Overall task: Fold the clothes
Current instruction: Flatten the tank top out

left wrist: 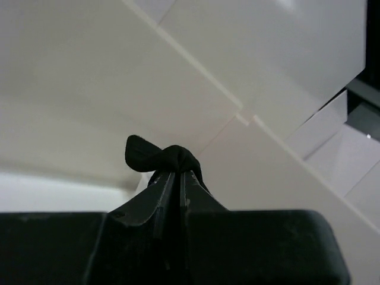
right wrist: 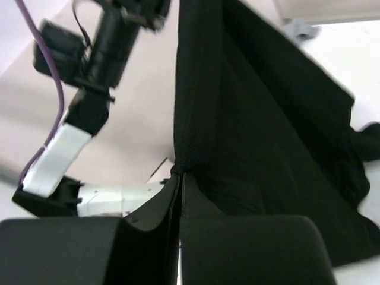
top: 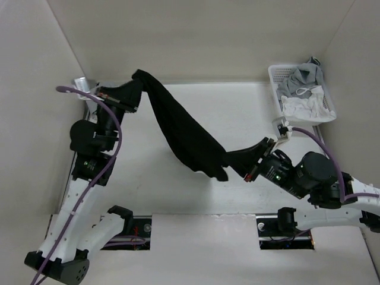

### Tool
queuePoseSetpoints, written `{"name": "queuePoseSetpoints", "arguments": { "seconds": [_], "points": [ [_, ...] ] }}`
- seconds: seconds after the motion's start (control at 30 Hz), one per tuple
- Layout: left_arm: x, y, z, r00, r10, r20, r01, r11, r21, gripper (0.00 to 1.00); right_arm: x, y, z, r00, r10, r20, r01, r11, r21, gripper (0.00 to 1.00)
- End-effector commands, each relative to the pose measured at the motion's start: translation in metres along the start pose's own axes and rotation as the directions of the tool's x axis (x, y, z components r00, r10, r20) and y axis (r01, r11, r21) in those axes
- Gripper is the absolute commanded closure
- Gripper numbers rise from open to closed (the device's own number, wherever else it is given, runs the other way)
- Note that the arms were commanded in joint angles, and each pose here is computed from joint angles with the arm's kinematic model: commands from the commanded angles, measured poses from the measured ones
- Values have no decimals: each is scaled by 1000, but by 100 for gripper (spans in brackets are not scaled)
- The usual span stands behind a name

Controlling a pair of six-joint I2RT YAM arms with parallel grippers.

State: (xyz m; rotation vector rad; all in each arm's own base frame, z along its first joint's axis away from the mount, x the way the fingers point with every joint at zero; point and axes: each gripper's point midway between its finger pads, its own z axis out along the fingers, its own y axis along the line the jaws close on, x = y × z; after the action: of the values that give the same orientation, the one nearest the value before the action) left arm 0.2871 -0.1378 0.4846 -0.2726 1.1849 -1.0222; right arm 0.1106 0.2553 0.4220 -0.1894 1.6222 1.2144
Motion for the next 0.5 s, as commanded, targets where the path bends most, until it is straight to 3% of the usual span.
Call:
{"name": "queuePoseSetpoints", "arguments": {
  "seconds": [0.0, 0.13, 0.3, 0.37, 0.47],
  "points": [
    [-71, -45, -1, 985, 69, 156, -77, 996, 47, 99, -14, 47, 7, 996, -94, -1, 94, 988, -126, 100],
    [-94, -58, 22, 979, 93, 184, -103, 994, 46, 99, -33, 58, 11, 991, -113, 67, 121, 984, -132, 100],
    [-80, -33, 58, 979, 148, 139, -147, 989, -16, 99, -67, -7, 17, 956, -185, 229, 160, 979, 124, 100],
    [-65, -11, 83, 979, 180, 95, -176, 983, -41, 98, -54, -20, 24, 970, -144, 197, 124, 986, 112, 100],
    [-2, 25, 130, 975, 196, -102, -200, 979, -32, 97, -8, -43, 44, 994, -64, 86, 56, 994, 98, 100]
  ]
}}
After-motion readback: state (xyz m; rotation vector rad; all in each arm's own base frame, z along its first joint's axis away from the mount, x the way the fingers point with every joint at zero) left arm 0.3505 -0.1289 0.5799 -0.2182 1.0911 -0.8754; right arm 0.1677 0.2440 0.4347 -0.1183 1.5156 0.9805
